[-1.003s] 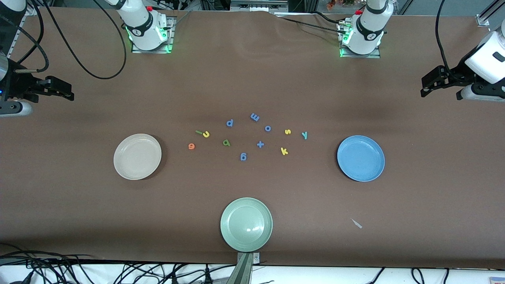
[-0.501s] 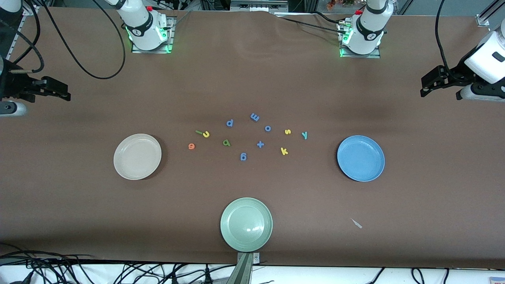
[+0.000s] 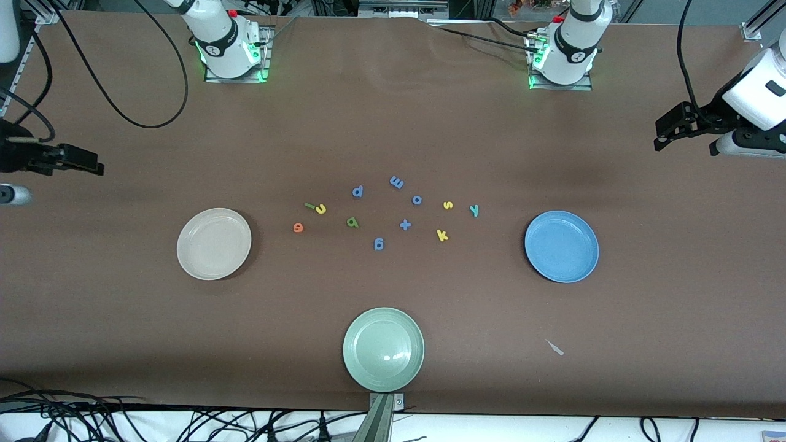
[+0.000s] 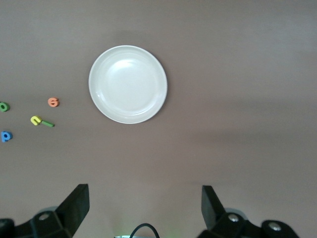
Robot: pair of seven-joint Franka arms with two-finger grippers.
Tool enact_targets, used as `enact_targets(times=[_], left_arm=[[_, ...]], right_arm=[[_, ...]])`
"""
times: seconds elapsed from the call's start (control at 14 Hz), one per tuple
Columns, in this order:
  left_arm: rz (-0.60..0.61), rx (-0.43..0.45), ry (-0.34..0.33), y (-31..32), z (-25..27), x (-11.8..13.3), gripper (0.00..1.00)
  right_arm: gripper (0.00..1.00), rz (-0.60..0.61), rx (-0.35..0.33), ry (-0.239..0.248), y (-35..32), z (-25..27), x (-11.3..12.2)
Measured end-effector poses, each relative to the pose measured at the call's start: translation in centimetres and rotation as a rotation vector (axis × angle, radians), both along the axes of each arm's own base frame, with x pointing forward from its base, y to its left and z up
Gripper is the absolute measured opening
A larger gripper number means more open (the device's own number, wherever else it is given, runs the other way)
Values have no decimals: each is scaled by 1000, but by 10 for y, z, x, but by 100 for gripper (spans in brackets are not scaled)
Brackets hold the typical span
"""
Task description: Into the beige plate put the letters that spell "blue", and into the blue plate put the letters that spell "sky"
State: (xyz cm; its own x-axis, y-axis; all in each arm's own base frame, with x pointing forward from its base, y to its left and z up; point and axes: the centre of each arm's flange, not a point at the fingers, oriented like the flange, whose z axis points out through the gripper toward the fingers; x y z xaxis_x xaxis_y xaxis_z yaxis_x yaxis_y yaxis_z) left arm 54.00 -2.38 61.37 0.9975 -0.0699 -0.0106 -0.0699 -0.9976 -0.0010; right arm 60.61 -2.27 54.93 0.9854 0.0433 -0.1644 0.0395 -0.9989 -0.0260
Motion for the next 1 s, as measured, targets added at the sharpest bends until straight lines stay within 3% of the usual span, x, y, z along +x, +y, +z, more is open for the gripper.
enact_targets(times=[0.21, 0.36, 0.79, 1.0], left_arm=[[-4, 0, 10, -2, -3, 1, 100], [-26, 2, 52, -14, -16, 3, 100], [-151, 9, 230, -86, -123, 35, 100], [-221, 7, 234, -133, -174, 50, 100]], right_arm=[[100, 25, 16, -11, 58, -20, 13], [100, 32, 9, -7, 103, -40, 19], [100, -44, -19, -22, 186, -126, 36], [100, -67, -19, -49, 206, -176, 43]])
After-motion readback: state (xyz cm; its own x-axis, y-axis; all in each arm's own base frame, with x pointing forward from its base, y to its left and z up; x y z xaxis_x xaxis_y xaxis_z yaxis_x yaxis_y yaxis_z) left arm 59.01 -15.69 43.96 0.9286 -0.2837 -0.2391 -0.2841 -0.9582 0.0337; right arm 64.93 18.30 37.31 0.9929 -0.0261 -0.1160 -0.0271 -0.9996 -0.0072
